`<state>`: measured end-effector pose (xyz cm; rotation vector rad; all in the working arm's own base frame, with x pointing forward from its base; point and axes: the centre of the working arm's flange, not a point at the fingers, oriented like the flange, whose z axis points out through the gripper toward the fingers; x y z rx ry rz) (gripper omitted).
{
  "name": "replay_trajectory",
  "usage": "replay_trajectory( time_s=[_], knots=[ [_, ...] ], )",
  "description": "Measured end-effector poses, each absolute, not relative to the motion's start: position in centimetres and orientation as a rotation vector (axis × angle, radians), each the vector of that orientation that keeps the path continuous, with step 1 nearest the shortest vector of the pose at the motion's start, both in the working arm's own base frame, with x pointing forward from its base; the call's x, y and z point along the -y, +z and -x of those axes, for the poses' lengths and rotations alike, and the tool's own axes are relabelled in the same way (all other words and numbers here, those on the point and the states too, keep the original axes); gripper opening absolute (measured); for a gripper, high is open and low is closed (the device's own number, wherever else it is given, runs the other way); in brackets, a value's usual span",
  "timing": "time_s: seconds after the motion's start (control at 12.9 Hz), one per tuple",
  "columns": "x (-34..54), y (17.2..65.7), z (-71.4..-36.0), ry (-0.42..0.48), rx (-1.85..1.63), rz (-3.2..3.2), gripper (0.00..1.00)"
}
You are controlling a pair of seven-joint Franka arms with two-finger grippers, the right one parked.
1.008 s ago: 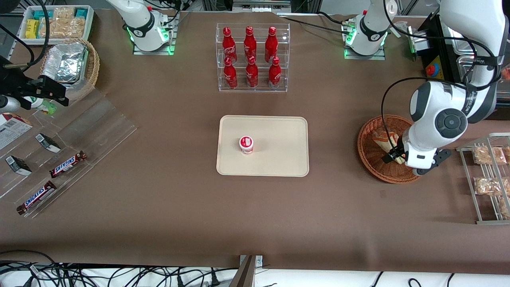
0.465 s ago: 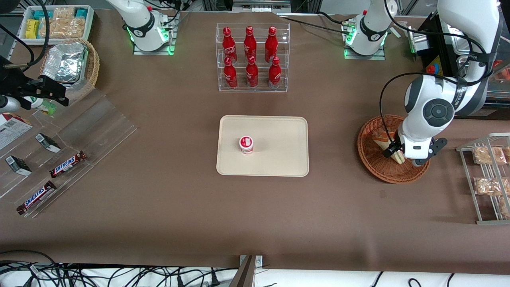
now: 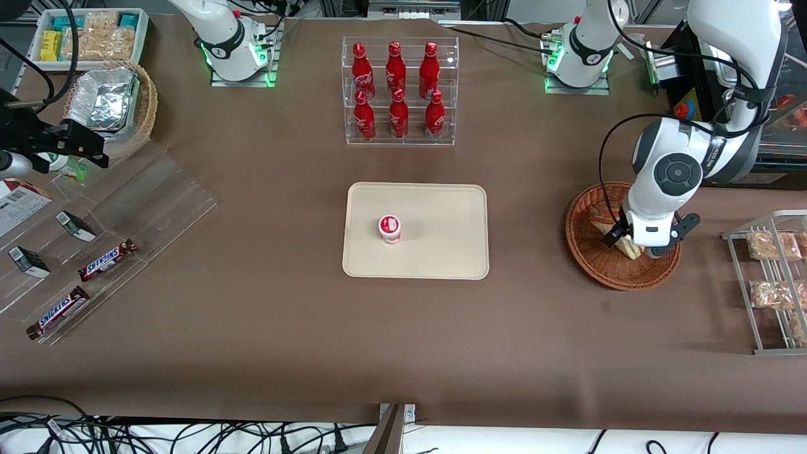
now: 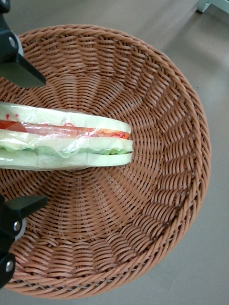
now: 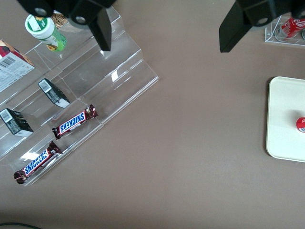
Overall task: Place sandwich from basket to tray
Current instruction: 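Close the left gripper on the sandwich and lift it from the basket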
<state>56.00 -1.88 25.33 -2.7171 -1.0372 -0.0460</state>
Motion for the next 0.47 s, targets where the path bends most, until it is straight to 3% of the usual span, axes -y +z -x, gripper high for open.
replay_trajectory(
  time_s=[0.47],
  knots=[
    [2.02,24.8,-55.54,-0.036,1.039,2.716,1.0]
  ],
)
